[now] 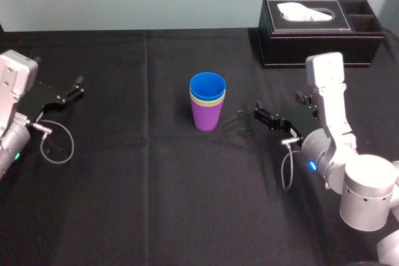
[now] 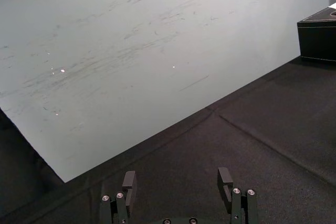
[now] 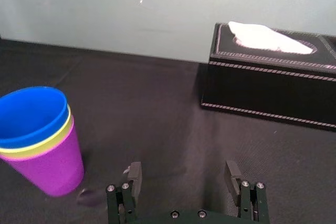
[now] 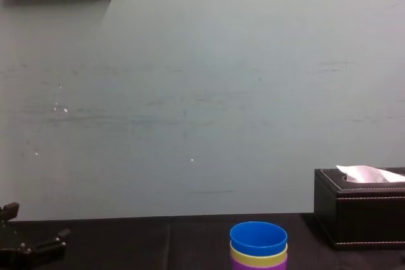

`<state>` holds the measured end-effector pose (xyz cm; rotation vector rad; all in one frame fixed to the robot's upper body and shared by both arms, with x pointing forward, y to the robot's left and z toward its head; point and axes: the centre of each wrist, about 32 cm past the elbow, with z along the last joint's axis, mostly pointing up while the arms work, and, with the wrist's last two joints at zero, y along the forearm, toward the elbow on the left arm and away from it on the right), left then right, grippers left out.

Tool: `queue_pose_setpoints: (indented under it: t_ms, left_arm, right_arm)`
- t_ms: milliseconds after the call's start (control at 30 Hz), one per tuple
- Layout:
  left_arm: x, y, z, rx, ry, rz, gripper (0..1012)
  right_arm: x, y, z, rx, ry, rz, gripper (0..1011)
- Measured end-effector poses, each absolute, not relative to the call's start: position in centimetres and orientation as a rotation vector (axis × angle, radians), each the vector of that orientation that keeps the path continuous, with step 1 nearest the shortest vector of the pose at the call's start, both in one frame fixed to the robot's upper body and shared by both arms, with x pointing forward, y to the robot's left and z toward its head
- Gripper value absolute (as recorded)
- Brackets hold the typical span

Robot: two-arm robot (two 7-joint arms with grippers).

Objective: Stack the three plastic cups sequentially using one hand.

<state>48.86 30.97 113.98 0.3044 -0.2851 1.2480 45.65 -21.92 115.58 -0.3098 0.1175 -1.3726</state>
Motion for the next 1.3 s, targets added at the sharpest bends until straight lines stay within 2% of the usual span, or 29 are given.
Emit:
queue_pose_setpoints:
  t_ms: [1300]
  left_arm:
    - [48.86, 30.97, 113.98, 0.305, -0.285, 1.248, 1010]
  right_arm:
    - [45.61, -21.87, 115.62, -0.307, 0.116, -1.371, 1000]
